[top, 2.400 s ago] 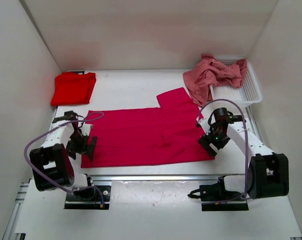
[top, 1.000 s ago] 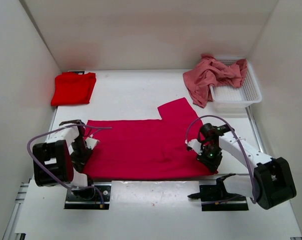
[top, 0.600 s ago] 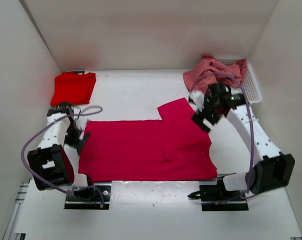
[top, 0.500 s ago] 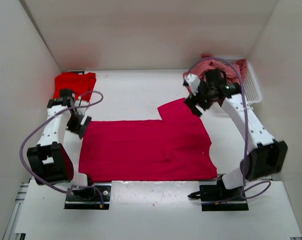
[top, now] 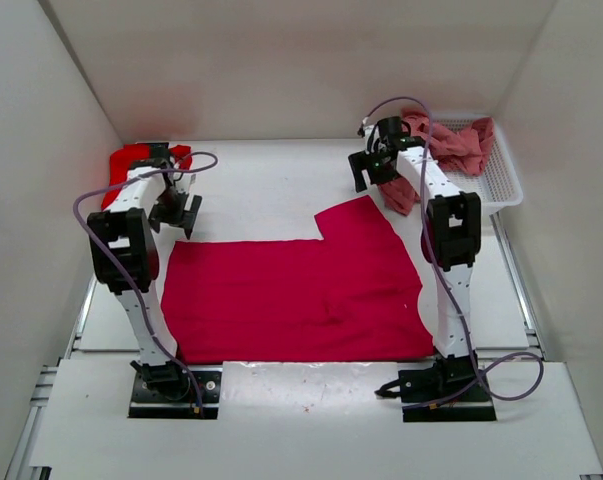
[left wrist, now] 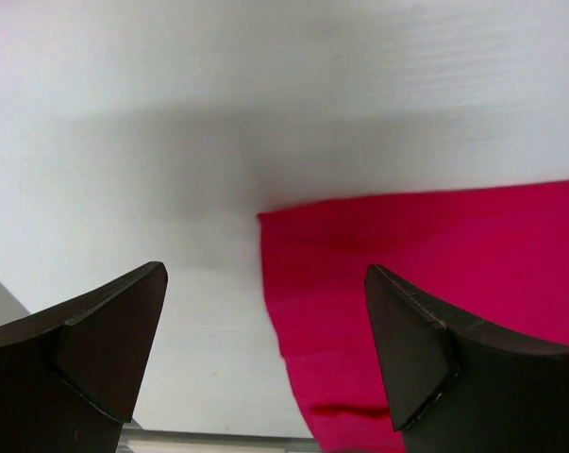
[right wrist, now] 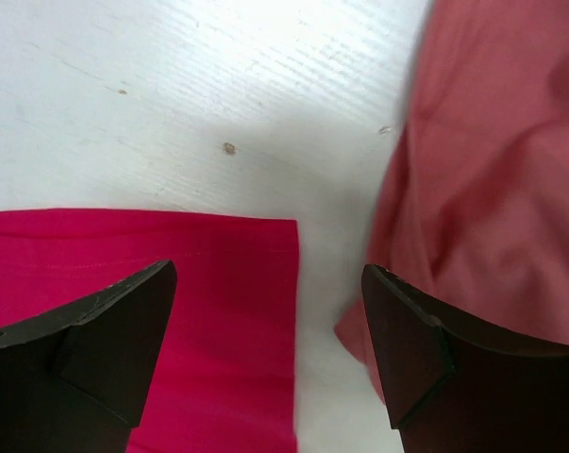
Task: Fold and stack the t-shirts
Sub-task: Grap the side of the flattened tshirt furthest away from the robot with both arms
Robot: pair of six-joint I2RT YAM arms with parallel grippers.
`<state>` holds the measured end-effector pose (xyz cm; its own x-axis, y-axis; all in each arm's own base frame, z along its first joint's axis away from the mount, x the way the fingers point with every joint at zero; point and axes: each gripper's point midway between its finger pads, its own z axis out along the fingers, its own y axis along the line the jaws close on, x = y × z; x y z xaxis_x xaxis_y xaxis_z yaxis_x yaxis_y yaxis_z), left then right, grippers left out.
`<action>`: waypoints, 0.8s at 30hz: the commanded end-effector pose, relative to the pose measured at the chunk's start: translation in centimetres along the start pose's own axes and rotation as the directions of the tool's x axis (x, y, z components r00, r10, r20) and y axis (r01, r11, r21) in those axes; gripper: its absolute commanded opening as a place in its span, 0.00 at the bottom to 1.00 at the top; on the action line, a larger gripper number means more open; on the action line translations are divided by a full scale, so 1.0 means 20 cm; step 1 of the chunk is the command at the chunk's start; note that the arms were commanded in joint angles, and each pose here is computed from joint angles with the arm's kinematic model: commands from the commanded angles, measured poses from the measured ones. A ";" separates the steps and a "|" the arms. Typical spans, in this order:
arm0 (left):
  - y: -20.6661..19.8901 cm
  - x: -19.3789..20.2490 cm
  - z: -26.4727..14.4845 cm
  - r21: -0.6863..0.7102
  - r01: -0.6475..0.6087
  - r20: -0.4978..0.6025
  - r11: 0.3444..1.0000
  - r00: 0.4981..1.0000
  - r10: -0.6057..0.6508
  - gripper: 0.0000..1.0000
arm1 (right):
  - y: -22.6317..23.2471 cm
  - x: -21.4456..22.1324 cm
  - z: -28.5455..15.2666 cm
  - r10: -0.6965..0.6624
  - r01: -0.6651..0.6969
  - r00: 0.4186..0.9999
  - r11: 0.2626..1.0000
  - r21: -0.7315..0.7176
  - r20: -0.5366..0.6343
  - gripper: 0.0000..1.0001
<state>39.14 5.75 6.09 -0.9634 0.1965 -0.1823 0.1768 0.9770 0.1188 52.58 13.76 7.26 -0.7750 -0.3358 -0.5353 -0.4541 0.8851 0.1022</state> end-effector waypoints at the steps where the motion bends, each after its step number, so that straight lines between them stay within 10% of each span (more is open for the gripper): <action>1: -0.02 -0.13 -0.08 -0.026 0.004 0.082 1.000 0.997 -0.002 0.97 | 0.07 -0.13 -0.01 0.009 -0.011 0.998 0.999 0.031 0.060 0.79; 16: -0.10 0.04 0.14 0.031 -0.025 -0.063 0.999 0.998 0.027 0.98 | 0.05 0.17 0.24 -0.015 0.020 0.994 0.999 0.050 -0.109 0.79; 24: -0.04 0.02 0.21 -0.002 -0.015 -0.079 1.000 0.997 0.014 0.99 | 0.01 -0.01 0.12 -0.089 0.091 0.996 0.988 0.128 -0.025 0.79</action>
<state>38.45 4.33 1.62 -0.9733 0.2171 -0.0741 0.2103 0.9735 0.0902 52.00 15.58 2.07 -0.7984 -0.3907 -0.4582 -0.4599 0.8868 0.0452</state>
